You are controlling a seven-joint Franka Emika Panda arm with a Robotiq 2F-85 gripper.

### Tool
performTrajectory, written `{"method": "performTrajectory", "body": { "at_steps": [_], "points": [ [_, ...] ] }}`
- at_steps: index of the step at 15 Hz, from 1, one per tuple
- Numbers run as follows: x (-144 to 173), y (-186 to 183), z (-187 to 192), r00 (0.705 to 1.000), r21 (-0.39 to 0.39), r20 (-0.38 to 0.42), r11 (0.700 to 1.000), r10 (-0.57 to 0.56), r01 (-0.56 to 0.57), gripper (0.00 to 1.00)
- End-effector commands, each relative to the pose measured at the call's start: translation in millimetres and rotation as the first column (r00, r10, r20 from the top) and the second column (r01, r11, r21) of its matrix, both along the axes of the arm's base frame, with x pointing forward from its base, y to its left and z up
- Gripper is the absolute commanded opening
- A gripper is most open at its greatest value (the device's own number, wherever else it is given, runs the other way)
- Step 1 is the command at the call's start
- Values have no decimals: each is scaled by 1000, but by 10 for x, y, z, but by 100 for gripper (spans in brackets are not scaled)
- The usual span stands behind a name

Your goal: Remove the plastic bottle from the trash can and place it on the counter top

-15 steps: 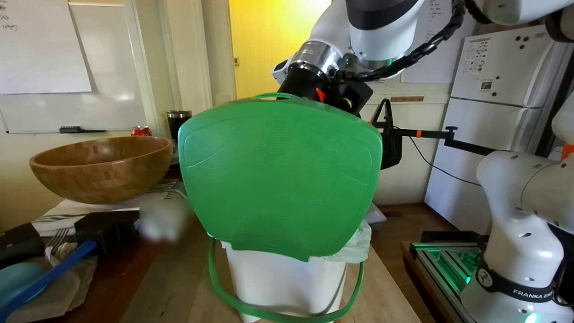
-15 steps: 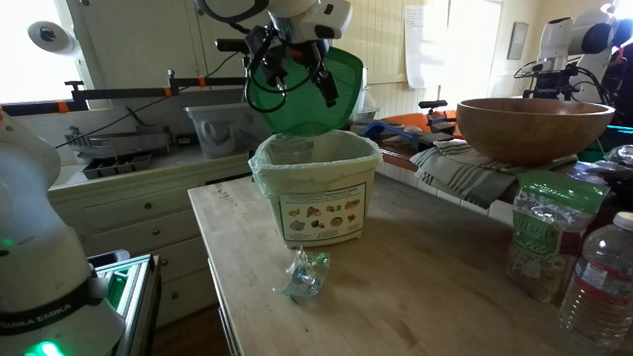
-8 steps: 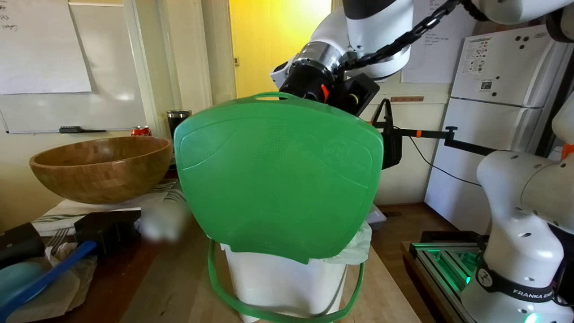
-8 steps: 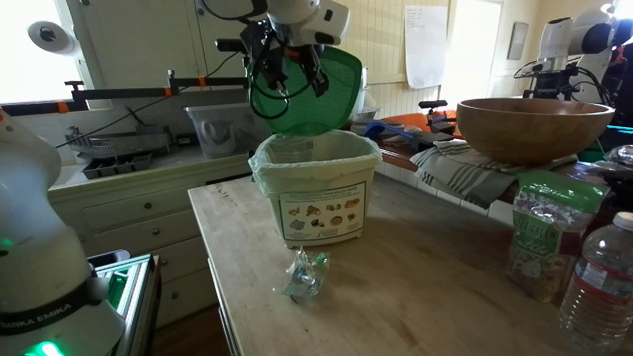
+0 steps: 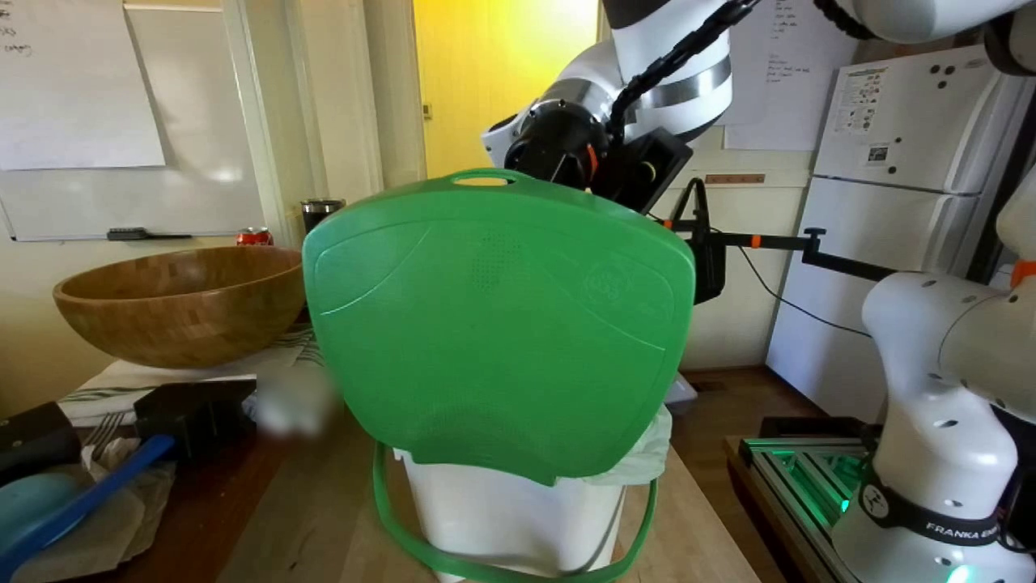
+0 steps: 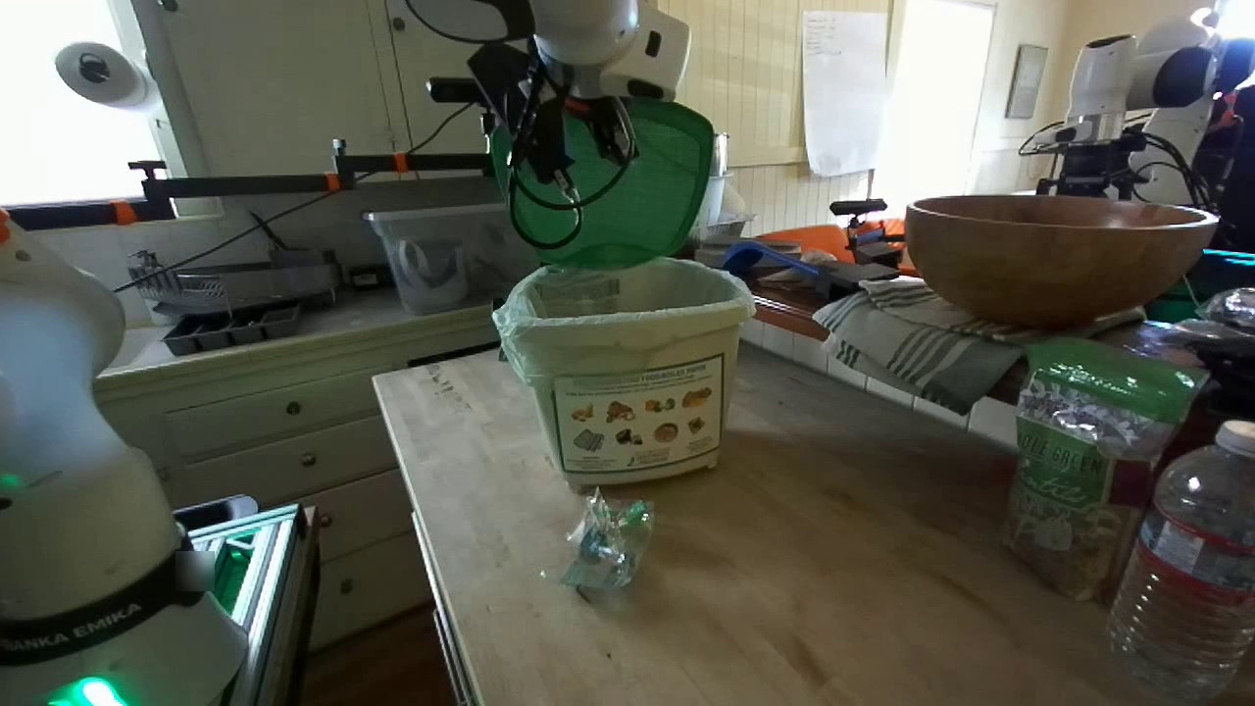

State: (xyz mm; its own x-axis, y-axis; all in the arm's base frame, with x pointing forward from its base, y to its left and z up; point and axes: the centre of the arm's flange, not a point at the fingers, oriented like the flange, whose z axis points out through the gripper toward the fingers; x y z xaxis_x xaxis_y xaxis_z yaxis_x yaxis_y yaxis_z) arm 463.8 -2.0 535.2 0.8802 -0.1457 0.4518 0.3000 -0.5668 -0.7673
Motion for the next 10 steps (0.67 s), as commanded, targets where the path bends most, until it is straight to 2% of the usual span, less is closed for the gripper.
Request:
{"method": "performTrajectory", "body": {
  "at_steps": [1, 5, 10],
  "points": [
    [31, -23, -16, 999, 66, 27, 997, 45, -47, 0],
    [-4, -13, 2, 996, 107, 43, 991, 73, -78, 0],
    [62, 14, -61, 995, 134, 19, 986, 95, -97, 0]
  ]
}}
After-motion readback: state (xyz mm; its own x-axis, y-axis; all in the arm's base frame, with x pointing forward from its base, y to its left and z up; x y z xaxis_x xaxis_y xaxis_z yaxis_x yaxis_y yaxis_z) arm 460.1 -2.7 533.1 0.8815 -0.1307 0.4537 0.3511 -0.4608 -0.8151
